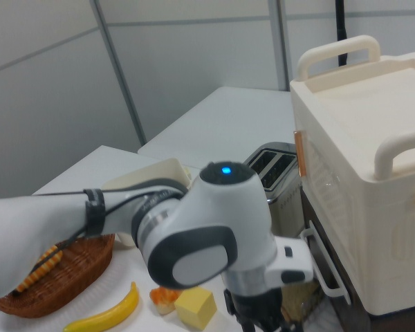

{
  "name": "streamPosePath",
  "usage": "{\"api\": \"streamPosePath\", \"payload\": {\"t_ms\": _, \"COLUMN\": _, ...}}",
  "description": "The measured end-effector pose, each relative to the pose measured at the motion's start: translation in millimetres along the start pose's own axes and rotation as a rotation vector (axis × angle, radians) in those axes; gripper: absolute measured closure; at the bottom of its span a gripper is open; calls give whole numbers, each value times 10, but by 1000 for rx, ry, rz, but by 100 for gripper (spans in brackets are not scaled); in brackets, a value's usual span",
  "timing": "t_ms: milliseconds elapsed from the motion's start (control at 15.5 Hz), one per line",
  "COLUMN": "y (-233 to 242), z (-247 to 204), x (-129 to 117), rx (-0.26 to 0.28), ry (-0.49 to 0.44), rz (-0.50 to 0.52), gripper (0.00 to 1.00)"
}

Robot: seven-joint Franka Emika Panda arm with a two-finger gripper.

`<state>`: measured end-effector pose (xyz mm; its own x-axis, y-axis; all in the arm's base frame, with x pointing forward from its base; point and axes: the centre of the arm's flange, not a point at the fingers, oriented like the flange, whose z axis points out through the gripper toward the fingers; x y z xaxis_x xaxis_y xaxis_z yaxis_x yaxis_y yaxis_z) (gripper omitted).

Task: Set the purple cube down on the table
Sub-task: 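Lower the gripper and grasp the purple cube on the plate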

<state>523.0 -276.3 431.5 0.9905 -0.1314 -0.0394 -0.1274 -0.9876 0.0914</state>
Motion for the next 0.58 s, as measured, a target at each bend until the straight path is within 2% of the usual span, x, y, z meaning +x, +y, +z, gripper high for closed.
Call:
{"api": "streamPosePath", "payload": {"t_ms": 194, "y": 69, "z": 226, "x": -82, "rx": 4, "ry": -27, "rz": 3, "gripper": 0}}
{"api": "streamPosePath", "payload": {"t_ms": 582, "y": 21, "z": 712, "x": -162, "rx": -11, "ry": -12, "rz": -6, "gripper": 0}}
